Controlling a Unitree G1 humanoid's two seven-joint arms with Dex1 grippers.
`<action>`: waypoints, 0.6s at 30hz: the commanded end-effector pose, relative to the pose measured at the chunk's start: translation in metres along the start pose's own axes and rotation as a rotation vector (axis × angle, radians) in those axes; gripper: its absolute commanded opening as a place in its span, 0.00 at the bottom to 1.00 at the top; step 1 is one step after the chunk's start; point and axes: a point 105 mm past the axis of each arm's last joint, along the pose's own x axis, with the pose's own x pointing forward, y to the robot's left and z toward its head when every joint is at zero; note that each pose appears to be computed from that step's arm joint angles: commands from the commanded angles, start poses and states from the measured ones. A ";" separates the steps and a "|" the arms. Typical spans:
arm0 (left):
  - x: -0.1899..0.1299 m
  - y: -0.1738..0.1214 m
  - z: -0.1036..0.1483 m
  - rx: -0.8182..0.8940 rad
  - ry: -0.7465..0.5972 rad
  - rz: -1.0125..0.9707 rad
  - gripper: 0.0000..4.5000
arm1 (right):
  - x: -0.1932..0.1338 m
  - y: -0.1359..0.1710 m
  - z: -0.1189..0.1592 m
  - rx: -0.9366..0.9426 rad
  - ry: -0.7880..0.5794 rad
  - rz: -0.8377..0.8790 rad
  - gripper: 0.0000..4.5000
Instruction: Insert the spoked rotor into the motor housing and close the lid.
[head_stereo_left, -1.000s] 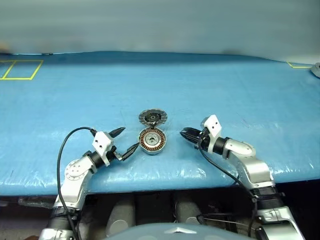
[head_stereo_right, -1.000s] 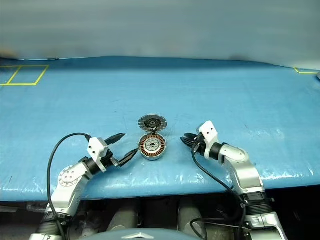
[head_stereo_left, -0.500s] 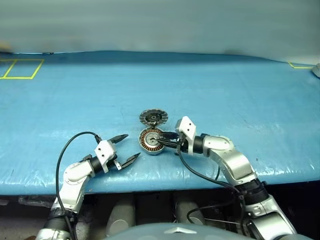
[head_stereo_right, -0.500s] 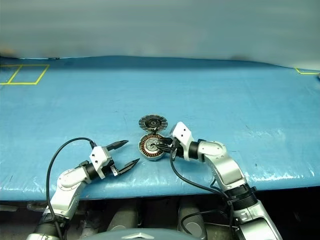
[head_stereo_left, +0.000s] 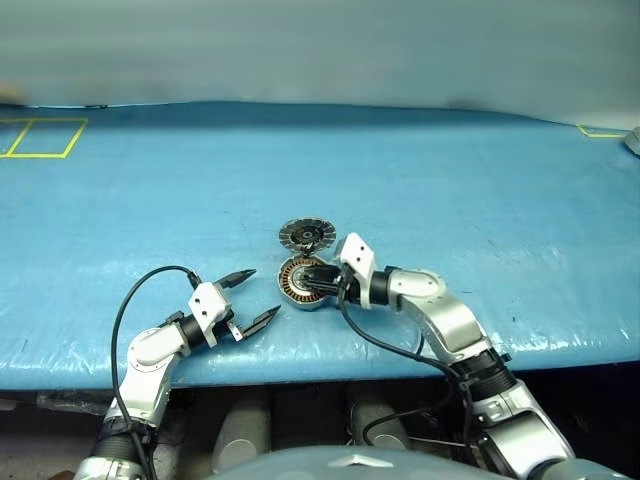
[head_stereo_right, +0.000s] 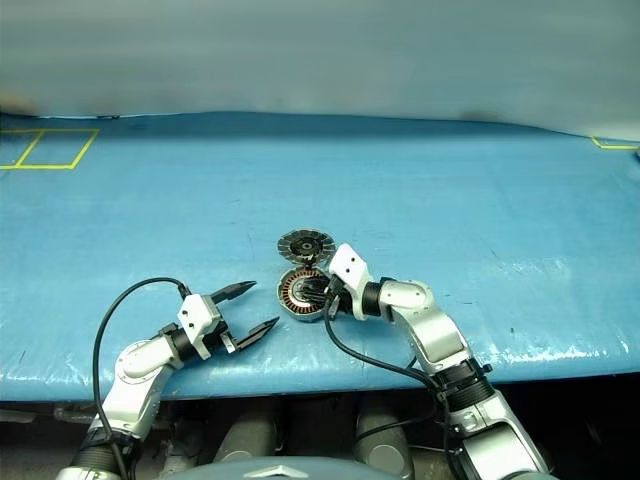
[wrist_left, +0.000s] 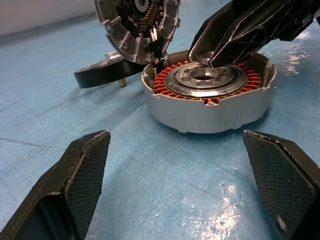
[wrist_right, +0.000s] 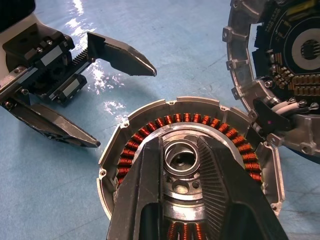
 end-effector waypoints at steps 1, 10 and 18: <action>0.001 0.002 0.009 0.024 -0.042 0.007 1.00 | 0.002 -0.001 0.011 -0.036 -0.031 0.006 0.15; 0.002 0.002 0.009 0.022 -0.041 0.010 1.00 | 0.005 -0.004 0.011 -0.044 -0.025 0.005 0.15; 0.001 0.003 0.008 0.025 -0.037 0.018 1.00 | 0.005 -0.001 0.005 -0.021 0.000 0.025 0.15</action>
